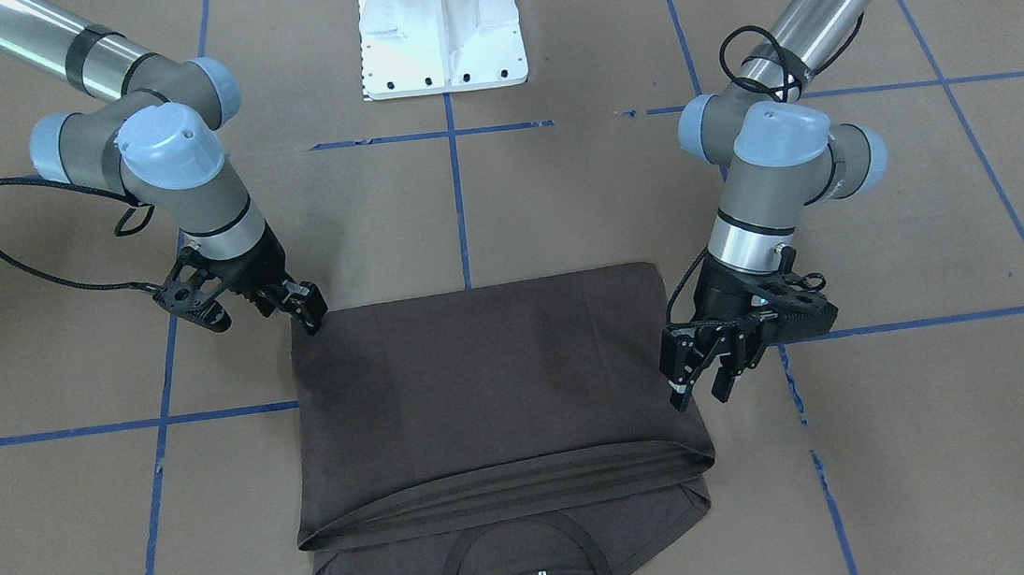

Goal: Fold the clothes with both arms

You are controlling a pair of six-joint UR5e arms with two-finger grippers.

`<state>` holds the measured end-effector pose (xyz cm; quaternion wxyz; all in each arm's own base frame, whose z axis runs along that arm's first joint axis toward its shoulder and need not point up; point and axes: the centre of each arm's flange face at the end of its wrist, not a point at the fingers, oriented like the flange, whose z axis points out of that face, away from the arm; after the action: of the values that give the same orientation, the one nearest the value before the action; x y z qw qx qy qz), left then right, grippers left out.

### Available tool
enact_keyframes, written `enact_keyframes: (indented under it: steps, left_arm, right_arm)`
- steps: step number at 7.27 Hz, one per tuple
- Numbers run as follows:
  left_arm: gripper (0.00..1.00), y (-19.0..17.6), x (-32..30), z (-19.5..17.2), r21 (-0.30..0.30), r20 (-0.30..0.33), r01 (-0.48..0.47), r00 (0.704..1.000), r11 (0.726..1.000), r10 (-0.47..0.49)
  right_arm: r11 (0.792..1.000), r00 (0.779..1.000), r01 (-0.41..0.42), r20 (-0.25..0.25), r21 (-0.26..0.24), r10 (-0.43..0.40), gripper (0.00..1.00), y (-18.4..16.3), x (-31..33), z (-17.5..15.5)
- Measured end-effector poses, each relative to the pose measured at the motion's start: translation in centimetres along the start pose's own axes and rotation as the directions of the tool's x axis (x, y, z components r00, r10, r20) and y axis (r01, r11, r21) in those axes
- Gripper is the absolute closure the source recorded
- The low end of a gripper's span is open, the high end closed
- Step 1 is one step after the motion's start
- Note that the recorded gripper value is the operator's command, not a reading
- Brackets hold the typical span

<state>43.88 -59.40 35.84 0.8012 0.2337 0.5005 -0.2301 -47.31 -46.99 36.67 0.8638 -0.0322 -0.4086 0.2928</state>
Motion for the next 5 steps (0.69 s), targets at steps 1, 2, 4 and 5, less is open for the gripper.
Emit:
enact_keyframes:
  steps: [1, 2, 4, 5]
  left_arm:
    - [0.34, 0.0, -0.1, 0.1, 0.000, 0.002, 0.000, 1.000, 1.000, 0.000]
    - [0.34, 0.0, -0.1, 0.1, 0.000, 0.002, 0.000, 1.000, 1.000, 0.000]
    - [0.34, -0.1, -0.1, 0.0, 0.001, 0.001, -0.001, 1.000, 1.000, 0.001]
    - [0.34, 0.0, 0.0, 0.0, 0.001, 0.000, -0.001, 1.000, 1.000, 0.001]
  right_arm:
    - [1.000, 1.000, -0.001, 0.001, 0.013, 0.001, 0.47, 0.1, -0.2, 0.2]
    - [1.000, 1.000, -0.003, 0.000, 0.028, 0.003, 0.61, 0.0, -0.4, 0.4]
    - [0.999, 1.000, -0.017, -0.008, 0.049, 0.017, 1.00, -0.3, -1.0, 1.4]
    - [0.998, 1.000, -0.022, -0.007, 0.053, 0.023, 1.00, -0.4, -1.4, 1.5]
